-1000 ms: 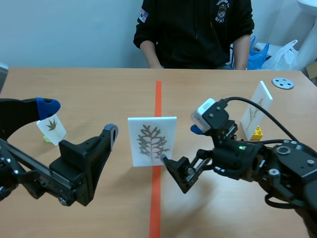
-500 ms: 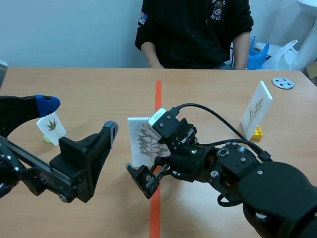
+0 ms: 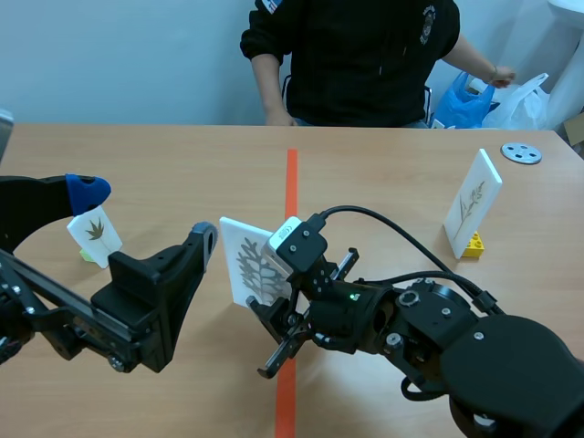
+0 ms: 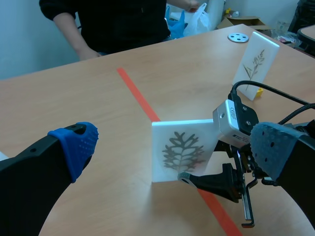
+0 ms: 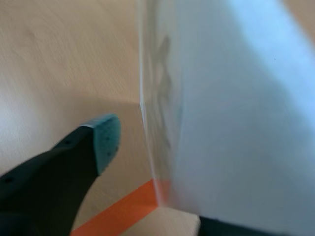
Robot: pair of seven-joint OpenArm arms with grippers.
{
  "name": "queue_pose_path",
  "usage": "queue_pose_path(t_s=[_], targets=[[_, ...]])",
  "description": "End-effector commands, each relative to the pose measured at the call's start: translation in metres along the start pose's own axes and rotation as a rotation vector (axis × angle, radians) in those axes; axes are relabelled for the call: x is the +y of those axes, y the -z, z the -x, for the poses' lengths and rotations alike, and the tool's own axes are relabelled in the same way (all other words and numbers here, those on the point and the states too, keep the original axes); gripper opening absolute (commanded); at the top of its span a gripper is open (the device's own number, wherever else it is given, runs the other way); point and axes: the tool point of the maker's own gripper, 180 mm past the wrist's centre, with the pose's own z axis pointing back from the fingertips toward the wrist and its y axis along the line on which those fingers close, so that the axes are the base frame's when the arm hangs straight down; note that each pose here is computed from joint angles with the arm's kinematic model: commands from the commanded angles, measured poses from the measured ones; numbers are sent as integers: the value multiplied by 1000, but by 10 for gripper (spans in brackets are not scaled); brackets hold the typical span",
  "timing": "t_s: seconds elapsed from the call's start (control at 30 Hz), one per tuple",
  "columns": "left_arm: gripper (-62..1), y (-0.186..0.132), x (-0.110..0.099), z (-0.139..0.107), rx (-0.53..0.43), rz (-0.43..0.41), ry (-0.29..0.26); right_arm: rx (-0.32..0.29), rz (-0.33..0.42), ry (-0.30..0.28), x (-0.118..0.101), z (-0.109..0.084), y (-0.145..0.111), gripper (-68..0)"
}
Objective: Sort the leaf by its shape. The table is split by an orange tape line. A compound leaf with several leaflets goes to the left side, a simple leaf with one blade goes to the right side. Return to the home posture when a red brick is placed on the table.
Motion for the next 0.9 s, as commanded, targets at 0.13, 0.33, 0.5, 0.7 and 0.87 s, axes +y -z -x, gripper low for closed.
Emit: queue_pose_path(t_s=[0.13, 0.33, 0.5, 0.7, 0.87], targets=[[14, 0, 1, -6, -23, -2, 3, -62, 15, -15, -9, -19, 0, -597], [14, 0, 1, -6, -23, -2, 3, -116, 17, -27, -10, -35, 0, -611], [14, 0, 1, -6, -23, -2, 4, -178, 43, -60, -19, -62, -8, -611], [14, 0, 1, -5, -22, -1, 8, -234, 142, -49, -43, -83, -36, -611], [14, 0, 1, -5, -22, -1, 8, -252, 223, -29, -64, -91, -64, -611]])
